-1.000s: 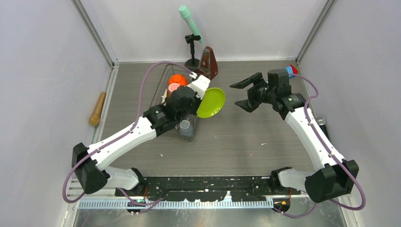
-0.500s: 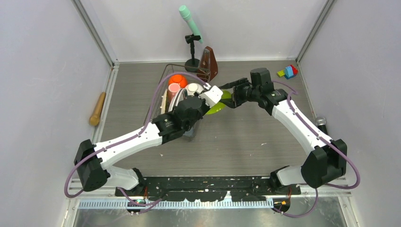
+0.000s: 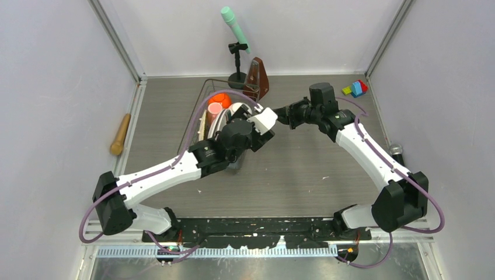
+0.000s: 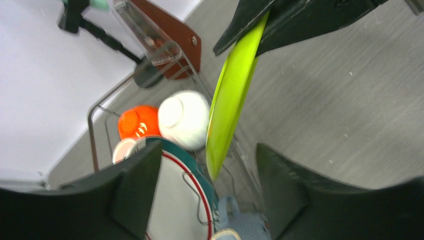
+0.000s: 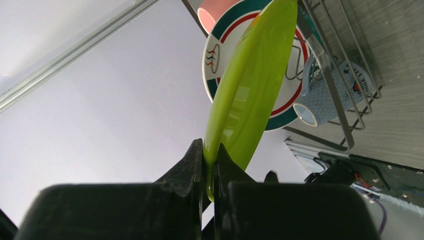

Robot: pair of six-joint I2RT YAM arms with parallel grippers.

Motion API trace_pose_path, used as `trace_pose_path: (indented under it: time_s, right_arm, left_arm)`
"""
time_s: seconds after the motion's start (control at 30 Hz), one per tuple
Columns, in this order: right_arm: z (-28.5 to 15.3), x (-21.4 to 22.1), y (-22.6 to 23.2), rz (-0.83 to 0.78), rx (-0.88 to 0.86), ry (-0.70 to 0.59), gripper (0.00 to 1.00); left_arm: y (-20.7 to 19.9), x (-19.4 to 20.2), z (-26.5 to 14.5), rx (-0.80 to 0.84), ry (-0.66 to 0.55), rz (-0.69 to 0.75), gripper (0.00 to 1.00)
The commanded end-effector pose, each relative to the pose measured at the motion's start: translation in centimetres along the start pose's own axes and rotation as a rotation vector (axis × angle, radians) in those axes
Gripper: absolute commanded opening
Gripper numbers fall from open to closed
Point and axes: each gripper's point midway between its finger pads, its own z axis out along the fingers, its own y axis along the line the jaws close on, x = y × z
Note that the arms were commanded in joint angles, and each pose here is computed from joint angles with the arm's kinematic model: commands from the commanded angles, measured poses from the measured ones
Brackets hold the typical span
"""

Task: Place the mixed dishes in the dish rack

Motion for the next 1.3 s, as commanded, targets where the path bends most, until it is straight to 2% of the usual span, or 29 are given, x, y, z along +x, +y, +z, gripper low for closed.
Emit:
trace_pose_path:
  time_s: [0.0, 0.1, 0.2, 0.27, 0.4, 0.53, 0.77, 0.9, 1.27]
  right_arm:
    - [-0.4, 0.1, 2.6, -0.156, -0.104, -0.025, 0.0]
    - [-0.1, 0.7, 3.7, -0.272, -0.178, 0.019, 0.0]
    - [-0.1, 2.7, 5.9, -0.395, -0.366, 0.125, 0.0]
    - [0.6, 4.0, 5.4, -0.446, -0.366, 0.219, 0.0]
    - [3.5, 6.1, 3.8, -0.495, -0.315, 0.317, 0.0]
    - [5.7, 7.5, 2.4, -0.533, -0.247, 0.329, 0.0]
    - [8.0, 8.9, 0.8, -0.545, -0.165, 0.343, 0.0]
    - [8.4, 8.2, -0.8, -0.613, -0.062, 0.284, 0.0]
    - [7.7, 7.3, -2.5, -0.676, 0.041, 0.249, 0.0]
  left_arm:
    - [0.7, -3.2, -2.4, 0.051, -0.005, -0.172, 0.83]
    - [1.0, -4.0, -4.6, 0.106, -0.001, -0.248, 0.88]
    - [1.8, -4.2, -6.7, 0.161, 0.029, -0.347, 0.91]
    - [2.7, -3.9, -7.7, 0.188, 0.051, -0.421, 0.93]
    - [6.1, -2.1, -9.1, 0.161, 0.091, -0.588, 0.94]
    - [9.2, 0.1, -9.8, 0.059, 0.113, -0.663, 0.93]
    - [12.1, 3.1, -10.8, -0.064, 0.151, -0.715, 0.93]
    - [12.8, 3.9, -11.2, -0.096, 0.163, -0.716, 0.93]
    - [13.3, 4.8, -11.4, -0.122, 0.169, -0.706, 0.93]
